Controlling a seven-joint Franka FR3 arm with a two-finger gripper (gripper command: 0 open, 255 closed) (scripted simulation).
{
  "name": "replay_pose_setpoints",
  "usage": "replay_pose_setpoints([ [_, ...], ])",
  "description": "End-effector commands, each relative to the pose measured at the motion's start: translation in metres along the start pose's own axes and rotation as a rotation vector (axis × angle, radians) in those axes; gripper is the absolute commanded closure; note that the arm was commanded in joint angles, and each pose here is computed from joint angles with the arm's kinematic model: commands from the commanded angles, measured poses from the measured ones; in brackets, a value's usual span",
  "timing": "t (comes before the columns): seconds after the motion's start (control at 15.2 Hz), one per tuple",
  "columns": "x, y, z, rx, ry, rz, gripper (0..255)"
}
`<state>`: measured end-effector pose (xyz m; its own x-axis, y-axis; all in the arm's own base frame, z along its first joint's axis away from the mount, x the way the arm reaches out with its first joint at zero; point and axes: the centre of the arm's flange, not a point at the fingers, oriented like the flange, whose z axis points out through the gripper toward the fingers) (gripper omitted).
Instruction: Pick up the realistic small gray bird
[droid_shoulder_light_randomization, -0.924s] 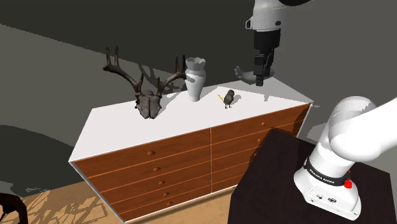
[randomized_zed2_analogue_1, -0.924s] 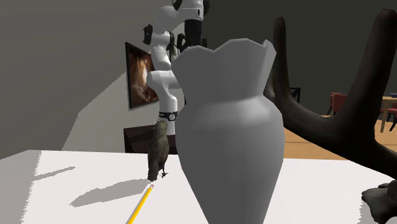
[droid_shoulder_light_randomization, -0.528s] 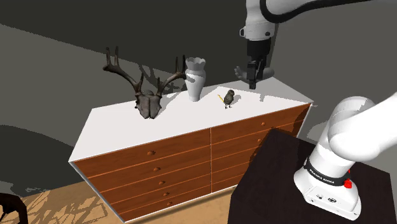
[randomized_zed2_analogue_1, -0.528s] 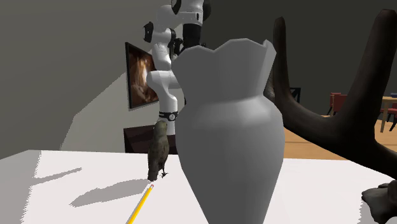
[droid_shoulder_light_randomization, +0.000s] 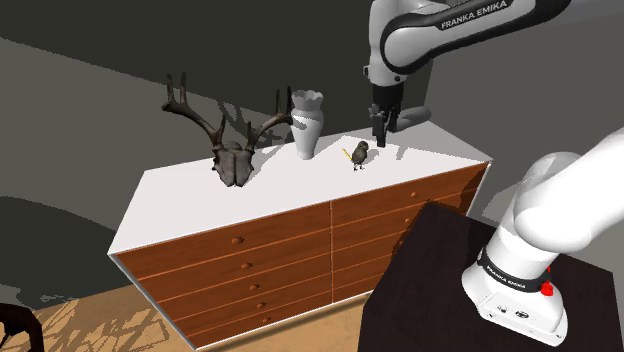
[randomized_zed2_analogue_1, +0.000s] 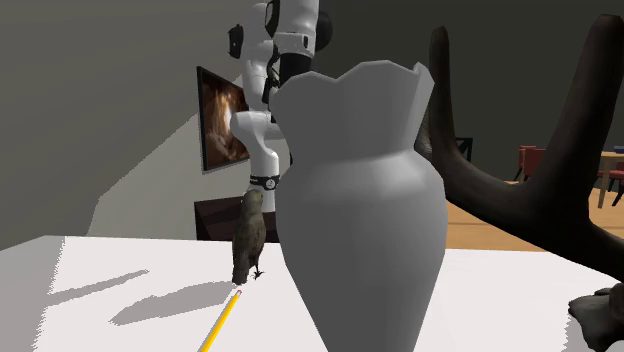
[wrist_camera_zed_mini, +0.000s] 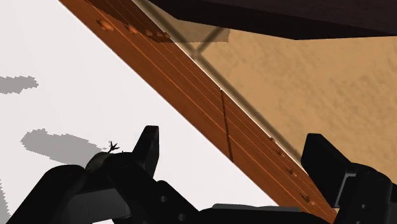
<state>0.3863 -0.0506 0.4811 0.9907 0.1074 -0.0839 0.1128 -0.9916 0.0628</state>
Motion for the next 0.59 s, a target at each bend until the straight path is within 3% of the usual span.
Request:
replay_pose_setpoints([
  [0.0,0.019,0.015,0.012,-0.019,0.006,-0.001,0],
  [0.53,0.08,0.071,0.065,-0.088,0.024,0.0,0],
])
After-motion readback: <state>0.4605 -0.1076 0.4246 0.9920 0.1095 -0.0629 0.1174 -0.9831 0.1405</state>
